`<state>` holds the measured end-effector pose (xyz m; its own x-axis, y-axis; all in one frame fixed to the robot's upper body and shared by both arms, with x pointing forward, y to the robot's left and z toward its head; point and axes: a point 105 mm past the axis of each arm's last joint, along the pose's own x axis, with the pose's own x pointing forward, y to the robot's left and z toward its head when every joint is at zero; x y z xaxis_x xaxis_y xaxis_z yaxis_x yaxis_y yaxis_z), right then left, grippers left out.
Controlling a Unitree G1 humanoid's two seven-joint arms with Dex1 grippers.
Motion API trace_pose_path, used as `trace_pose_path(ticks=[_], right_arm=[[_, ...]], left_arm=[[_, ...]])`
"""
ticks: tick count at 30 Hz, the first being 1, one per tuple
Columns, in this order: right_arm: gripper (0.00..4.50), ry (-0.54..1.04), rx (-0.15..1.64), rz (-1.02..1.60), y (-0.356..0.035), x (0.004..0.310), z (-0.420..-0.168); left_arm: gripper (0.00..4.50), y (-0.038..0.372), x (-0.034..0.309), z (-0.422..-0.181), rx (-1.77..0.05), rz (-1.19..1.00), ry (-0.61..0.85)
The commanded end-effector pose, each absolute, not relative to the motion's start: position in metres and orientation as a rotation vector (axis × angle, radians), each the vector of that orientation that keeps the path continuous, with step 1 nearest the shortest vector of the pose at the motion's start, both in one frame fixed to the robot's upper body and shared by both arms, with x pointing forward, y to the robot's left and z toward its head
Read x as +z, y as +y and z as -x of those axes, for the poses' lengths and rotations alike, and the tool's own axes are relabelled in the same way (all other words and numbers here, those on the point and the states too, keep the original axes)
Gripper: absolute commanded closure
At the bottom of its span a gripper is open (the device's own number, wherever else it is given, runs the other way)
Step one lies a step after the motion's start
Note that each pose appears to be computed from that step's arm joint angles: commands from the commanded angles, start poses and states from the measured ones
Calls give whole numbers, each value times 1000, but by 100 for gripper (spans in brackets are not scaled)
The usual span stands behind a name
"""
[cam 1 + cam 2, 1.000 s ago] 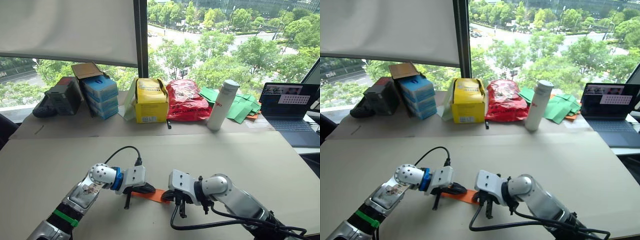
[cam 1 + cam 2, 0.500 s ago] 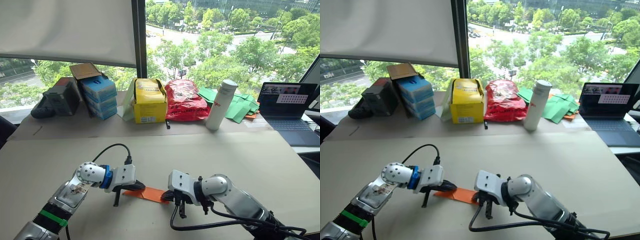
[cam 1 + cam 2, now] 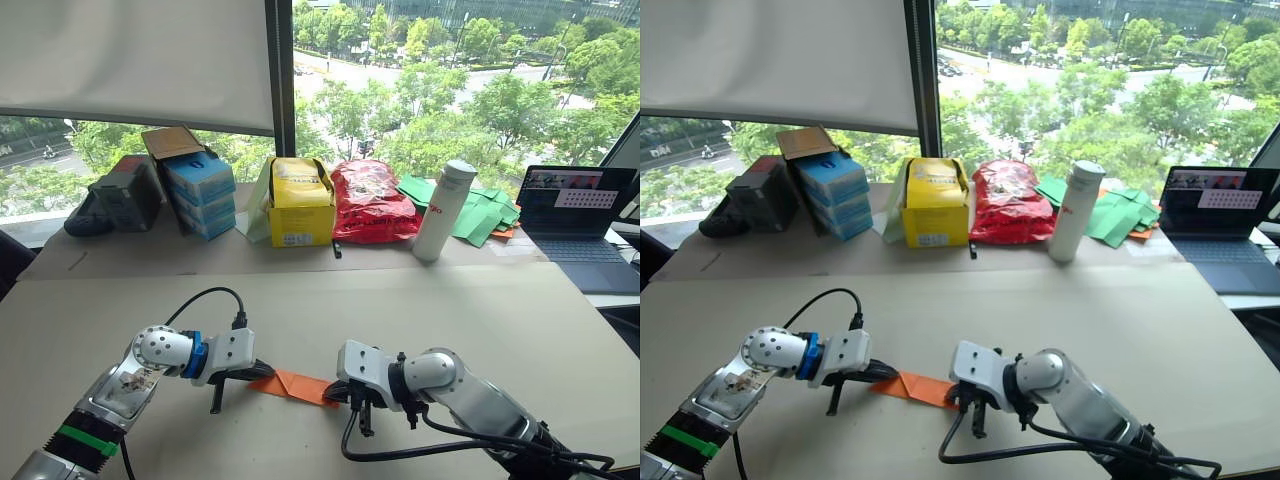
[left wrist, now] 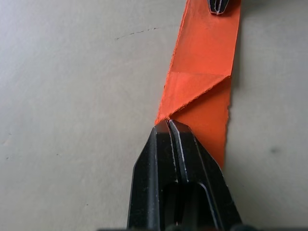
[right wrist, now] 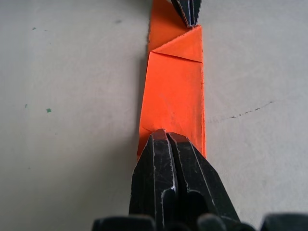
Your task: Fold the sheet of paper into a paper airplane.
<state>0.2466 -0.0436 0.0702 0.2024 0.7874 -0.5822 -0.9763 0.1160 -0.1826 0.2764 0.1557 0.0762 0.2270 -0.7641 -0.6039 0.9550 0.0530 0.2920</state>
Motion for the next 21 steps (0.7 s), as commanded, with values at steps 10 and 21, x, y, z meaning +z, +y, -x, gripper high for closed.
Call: trace_pose_path(ticks=[10, 21], right_arm=[[449, 160, 1240, 486, -53, 126, -252], [113, 133, 1327, 305, -64, 152, -215]], left_arm=[[449, 170, 125, -273, -1152, -312, 217], [231, 174, 128, -235, -1141, -152, 327]])
